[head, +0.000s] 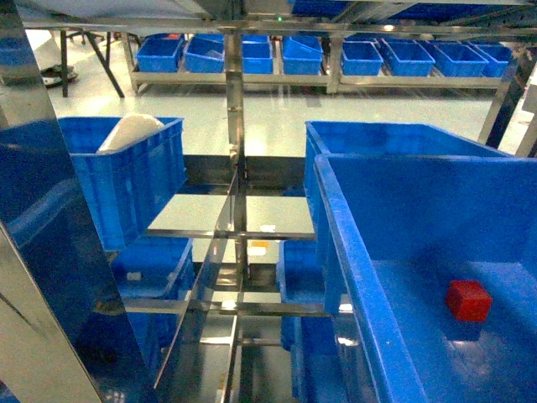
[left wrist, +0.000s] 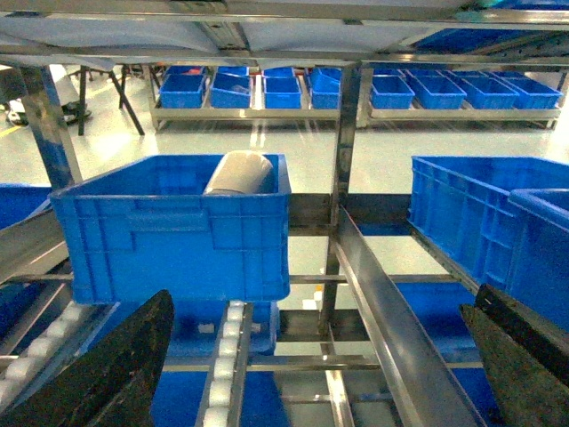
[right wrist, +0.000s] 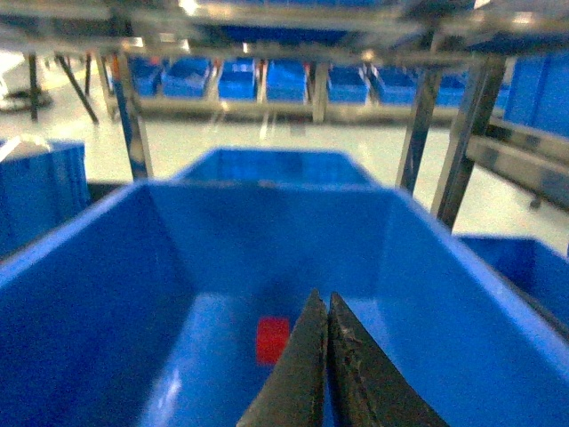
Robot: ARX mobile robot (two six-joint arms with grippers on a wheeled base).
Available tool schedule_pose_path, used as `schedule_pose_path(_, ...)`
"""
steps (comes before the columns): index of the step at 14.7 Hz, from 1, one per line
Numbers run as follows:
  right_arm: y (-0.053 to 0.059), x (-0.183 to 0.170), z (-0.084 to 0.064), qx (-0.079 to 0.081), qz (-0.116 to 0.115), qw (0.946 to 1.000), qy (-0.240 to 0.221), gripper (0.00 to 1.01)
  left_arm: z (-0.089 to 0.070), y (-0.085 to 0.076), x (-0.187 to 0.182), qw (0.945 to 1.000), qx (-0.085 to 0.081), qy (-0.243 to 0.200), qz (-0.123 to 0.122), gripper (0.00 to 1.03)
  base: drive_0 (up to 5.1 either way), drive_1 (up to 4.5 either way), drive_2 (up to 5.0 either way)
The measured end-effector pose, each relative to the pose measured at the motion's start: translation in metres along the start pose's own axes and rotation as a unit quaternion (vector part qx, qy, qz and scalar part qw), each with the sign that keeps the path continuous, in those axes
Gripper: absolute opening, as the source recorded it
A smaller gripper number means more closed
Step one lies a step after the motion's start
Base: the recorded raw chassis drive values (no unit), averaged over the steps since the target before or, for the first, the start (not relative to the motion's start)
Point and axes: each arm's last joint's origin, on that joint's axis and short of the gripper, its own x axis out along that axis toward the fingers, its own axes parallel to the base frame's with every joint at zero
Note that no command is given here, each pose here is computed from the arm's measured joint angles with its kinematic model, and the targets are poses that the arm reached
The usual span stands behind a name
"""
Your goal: Place magnetic block on left shelf second layer
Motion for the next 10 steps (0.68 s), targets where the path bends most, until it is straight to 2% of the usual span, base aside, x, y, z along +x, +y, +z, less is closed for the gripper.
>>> schedule_pose_path(2, 0.0001, -0.0053, -0.0046, 0.0, 0.001, 0.9998, 0.018, 0.02, 0.0, 0.0, 0.0, 1.0, 0.0, 0.0, 0.0, 0.98, 0.0, 0.0, 0.0)
schedule_pose_path(4, 0.0, -0.0094, -0.0005, 0.0, 0.0, 1.0, -0.008, 0.02, -0.0001, 0.0, 0.0, 1.0, 0.0, 0.0, 0.0, 0.98, 0.0, 0.0, 0.0)
schedule_pose_path(5, 0.0, -0.0091, -0.0022, 0.0, 0.0, 1.0, 0.001, 0.02, 0.0, 0.0001, 0.0, 1.0, 0.0, 0.0, 0.001, 0.98, 0.0, 0.0, 0.0)
schedule_pose_path(6, 0.0, -0.0092, -0.0015, 0.0, 0.0, 1.0, -0.003, 0.19, 0.0, 0.0, 0.0, 1.0, 0.0, 0.0, 0.0, 0.98, 0.0, 0.0, 0.0)
schedule_pose_path(7, 0.0, -0.0092, -0.0015, 0.0, 0.0, 1.0, -0.003, 0.74, 0.0, 0.0, 0.0, 1.0, 0.0, 0.0, 0.0, 0.98, 0.0, 0.0, 0.0)
schedule_pose_path(9, 0.0, -0.0092, -0.0016, 0.0, 0.0, 1.0, -0.002, 0.99, 0.0, 0.0, 0.0, 1.0, 0.0, 0.0, 0.0, 0.98, 0.0, 0.0, 0.0)
schedule_pose_path(10, 0.0, -0.0092, -0.0015, 0.0, 0.0, 1.0, -0.003, 0.97, 0.0, 0.0, 0.0, 1.0, 0.0, 0.0, 0.0, 0.98, 0.0, 0.0, 0.0)
